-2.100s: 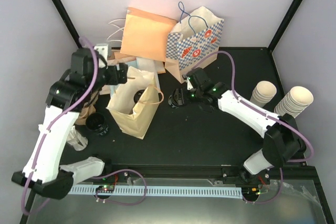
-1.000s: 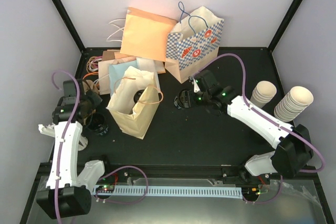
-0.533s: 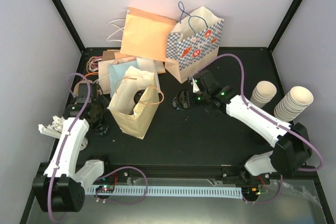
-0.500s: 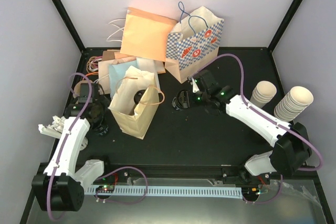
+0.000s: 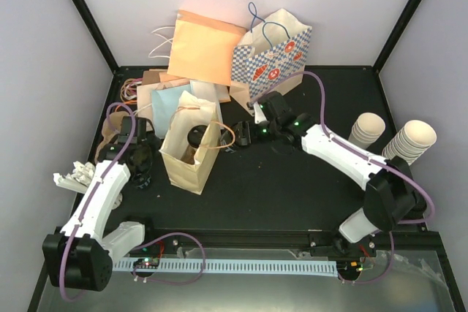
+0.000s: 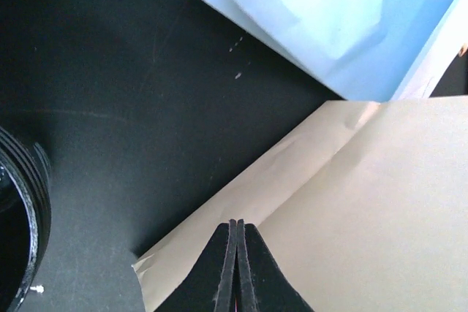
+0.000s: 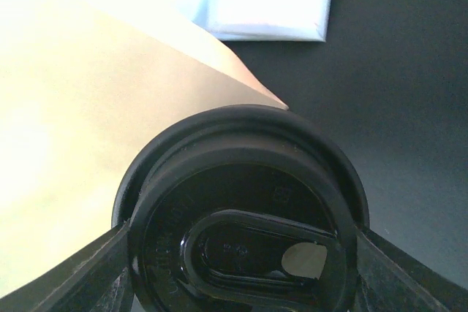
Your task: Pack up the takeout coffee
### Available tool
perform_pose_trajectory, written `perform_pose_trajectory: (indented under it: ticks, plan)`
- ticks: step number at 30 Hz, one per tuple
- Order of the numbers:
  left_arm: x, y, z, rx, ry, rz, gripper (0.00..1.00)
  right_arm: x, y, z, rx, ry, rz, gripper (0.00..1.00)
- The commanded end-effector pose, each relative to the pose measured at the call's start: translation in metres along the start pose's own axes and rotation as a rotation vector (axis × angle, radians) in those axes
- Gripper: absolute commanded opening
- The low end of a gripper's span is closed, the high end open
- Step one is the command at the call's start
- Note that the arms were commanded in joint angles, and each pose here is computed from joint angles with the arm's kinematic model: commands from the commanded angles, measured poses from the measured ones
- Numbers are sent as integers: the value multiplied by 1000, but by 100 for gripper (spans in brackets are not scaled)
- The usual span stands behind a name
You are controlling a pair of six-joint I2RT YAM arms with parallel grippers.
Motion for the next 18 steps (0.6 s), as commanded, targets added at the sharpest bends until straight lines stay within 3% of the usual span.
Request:
perform_pose_trajectory:
  ticks: [1, 18]
  plan:
    - [-4, 5, 8, 46, -19, 46, 2, 31, -3, -22, -47, -13, -124, 72]
    - [-26, 13, 63, 261, -24, 191, 2, 46, -1, -58, -98, -97, -9, 71]
Point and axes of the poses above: each gripper's point midway between its finger pads, its own y axis out along the fingers, its own x axis along the line the jaws close on, z = x × y, the point moved 9 cm from there along -y, back along the fingers, and after that the axes turned 10 degrees about y, right-handed, at the moved point
